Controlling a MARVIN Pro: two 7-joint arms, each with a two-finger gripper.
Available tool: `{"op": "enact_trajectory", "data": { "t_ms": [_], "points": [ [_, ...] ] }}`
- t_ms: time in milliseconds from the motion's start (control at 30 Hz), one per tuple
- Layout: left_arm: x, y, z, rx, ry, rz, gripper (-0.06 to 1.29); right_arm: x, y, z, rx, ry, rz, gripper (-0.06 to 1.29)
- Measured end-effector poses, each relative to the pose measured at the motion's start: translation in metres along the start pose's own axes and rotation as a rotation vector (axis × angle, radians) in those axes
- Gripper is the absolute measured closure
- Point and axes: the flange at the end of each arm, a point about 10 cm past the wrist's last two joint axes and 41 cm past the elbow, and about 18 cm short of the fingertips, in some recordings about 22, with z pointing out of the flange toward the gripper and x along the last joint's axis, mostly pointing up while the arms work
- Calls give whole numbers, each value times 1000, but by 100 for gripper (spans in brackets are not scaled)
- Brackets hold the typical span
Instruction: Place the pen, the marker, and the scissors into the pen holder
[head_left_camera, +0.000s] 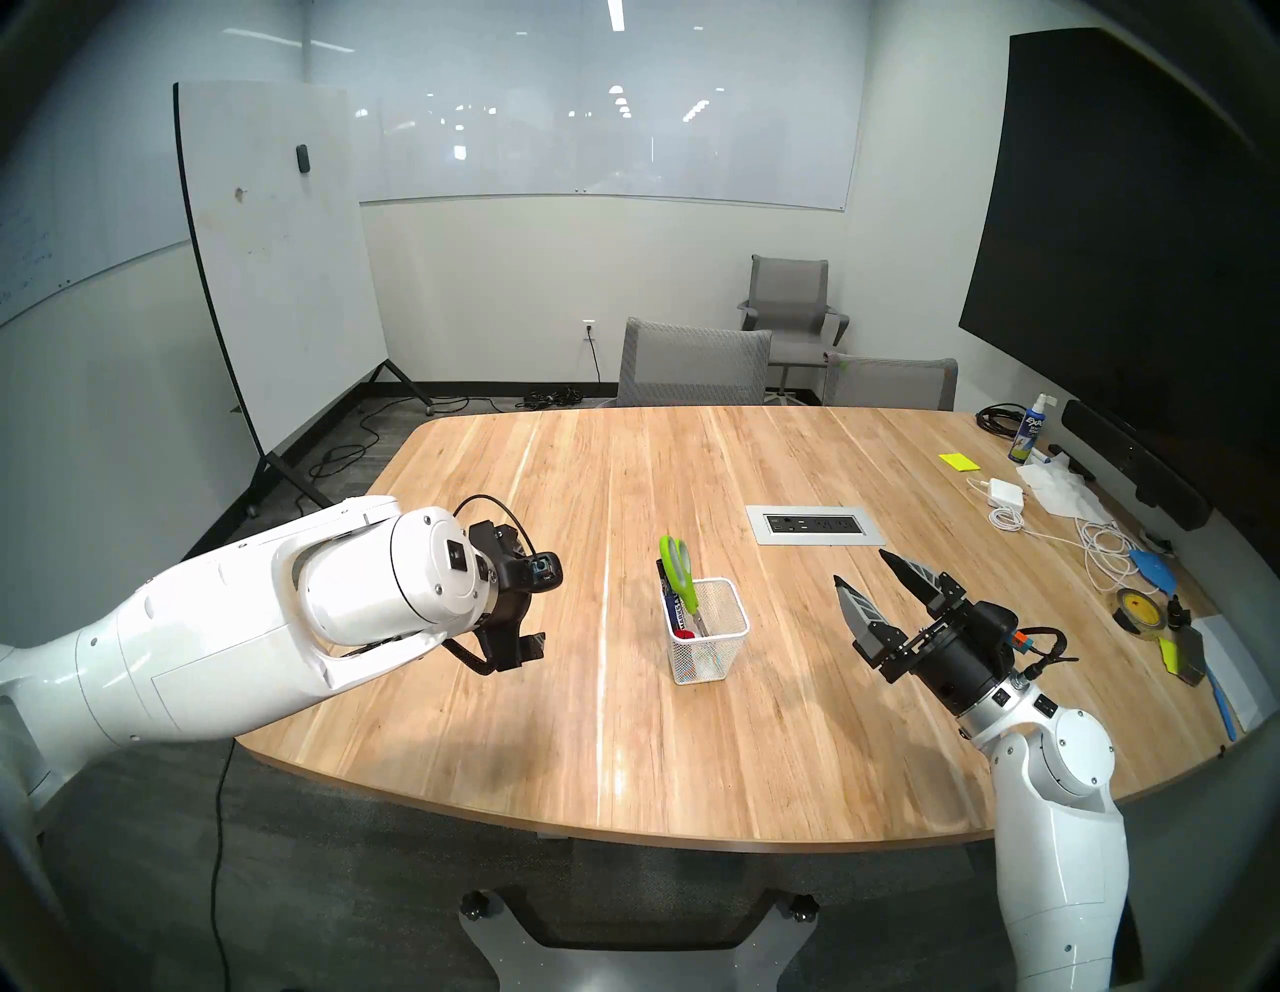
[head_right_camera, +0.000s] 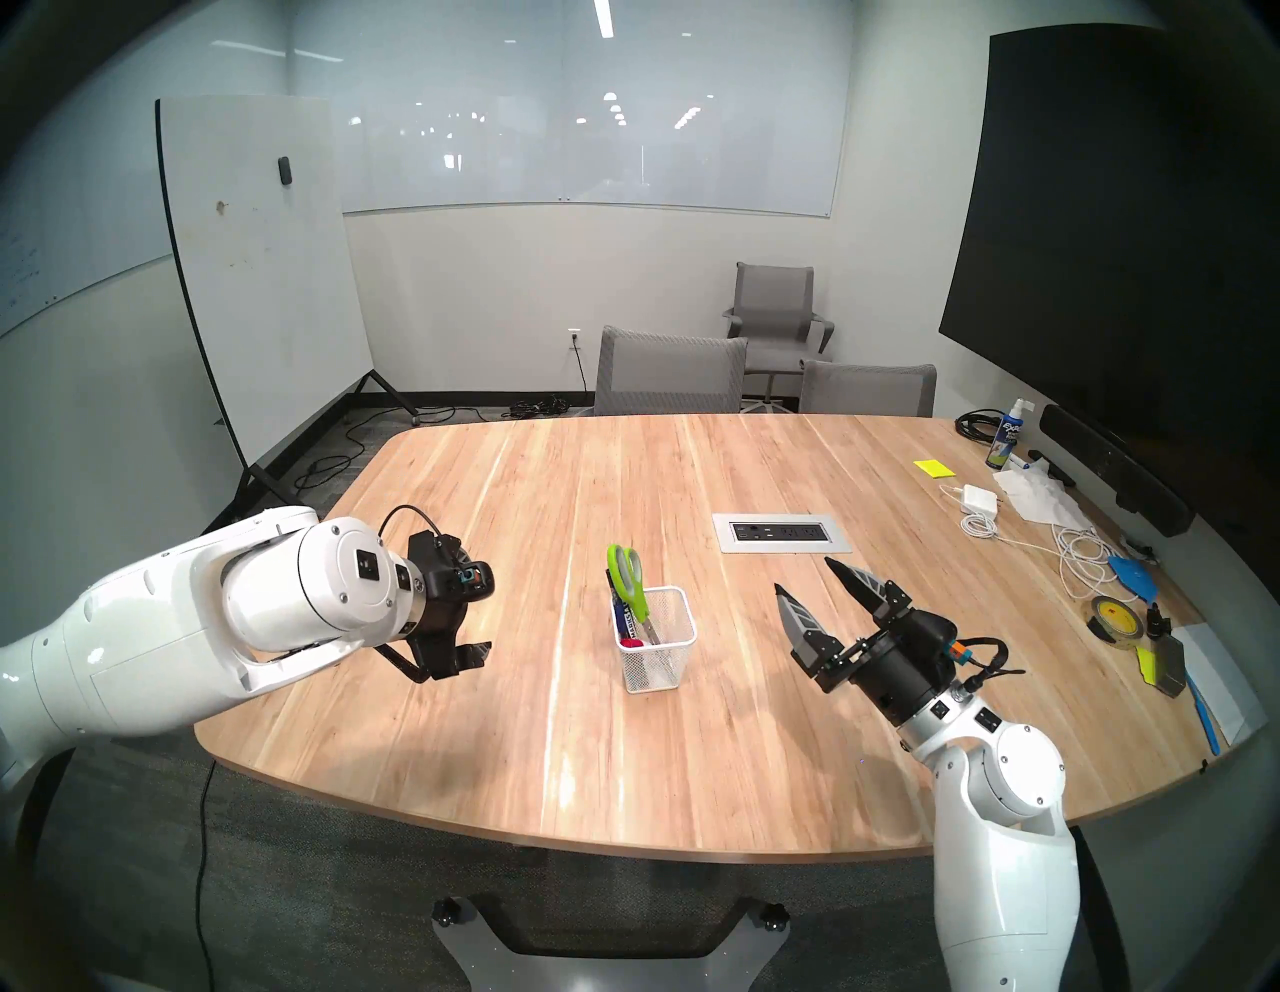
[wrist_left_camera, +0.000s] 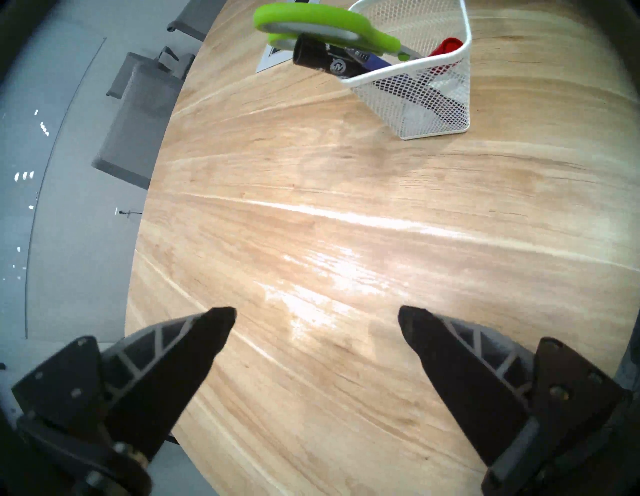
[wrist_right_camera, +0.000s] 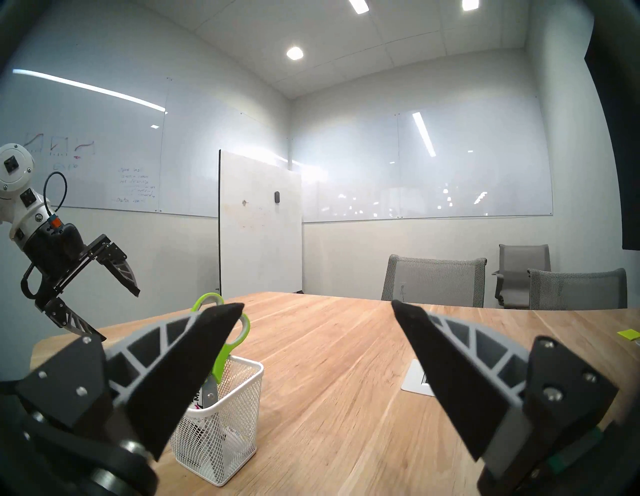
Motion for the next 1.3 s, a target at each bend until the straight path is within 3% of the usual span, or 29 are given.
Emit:
{"op": "enact_trajectory", "data": {
  "t_ms": [500, 1300],
  "points": [
    [-6, 1, -14, 105, 16, -35, -3, -2, 1, -1, -1, -2, 2, 0],
    [-8, 24, -23, 158, 72, -96, -3, -2, 1, -1, 1, -1, 3, 0]
  ]
}}
